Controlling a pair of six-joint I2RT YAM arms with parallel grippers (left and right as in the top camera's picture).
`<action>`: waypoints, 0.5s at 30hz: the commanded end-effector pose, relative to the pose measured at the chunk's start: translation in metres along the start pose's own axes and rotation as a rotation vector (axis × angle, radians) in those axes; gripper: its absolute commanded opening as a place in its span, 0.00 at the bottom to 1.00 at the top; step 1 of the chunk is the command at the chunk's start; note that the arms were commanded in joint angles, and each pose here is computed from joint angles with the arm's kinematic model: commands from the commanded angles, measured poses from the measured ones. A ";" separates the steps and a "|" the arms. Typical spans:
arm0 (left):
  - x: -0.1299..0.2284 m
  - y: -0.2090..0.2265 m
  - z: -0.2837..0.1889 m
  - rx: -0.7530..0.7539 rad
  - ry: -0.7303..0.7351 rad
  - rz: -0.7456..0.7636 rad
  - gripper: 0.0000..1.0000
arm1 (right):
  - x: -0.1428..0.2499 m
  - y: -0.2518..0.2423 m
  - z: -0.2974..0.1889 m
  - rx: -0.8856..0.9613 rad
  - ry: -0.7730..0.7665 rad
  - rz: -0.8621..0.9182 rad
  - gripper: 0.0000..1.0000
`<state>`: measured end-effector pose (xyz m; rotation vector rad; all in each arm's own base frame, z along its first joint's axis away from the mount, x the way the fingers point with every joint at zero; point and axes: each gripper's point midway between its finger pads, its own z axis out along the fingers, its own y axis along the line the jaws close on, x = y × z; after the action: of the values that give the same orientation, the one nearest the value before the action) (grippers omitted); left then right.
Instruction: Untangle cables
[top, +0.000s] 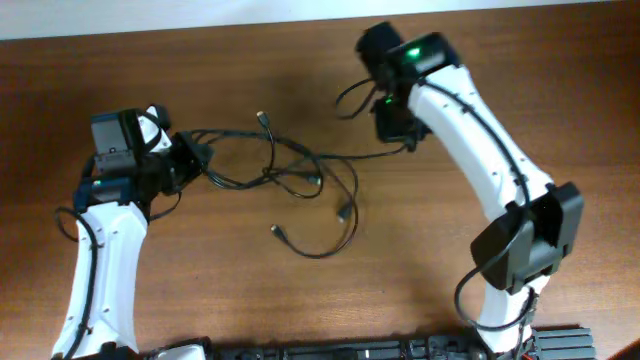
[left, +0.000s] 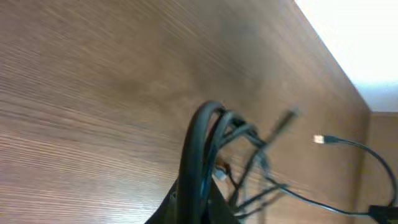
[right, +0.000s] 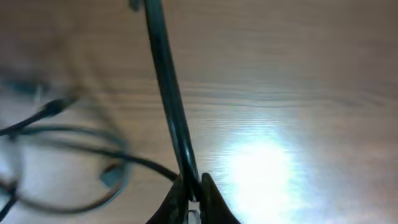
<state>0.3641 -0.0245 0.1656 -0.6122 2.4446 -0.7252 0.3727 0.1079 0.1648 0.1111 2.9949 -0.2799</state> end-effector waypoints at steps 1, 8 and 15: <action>-0.013 0.011 -0.009 -0.067 -0.068 0.044 0.00 | -0.007 -0.049 0.012 0.060 0.048 0.134 0.32; 0.006 -0.099 -0.024 0.487 0.038 0.229 0.00 | 0.036 0.098 -0.032 -0.668 0.065 -0.592 0.50; 0.028 -0.170 -0.066 0.877 0.075 0.497 0.00 | 0.066 0.180 -0.056 -0.715 -0.067 -0.840 0.56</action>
<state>0.3702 -0.1303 0.2780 0.1785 2.0109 -1.3352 0.3198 0.2823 0.1782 -1.1087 2.7440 0.6765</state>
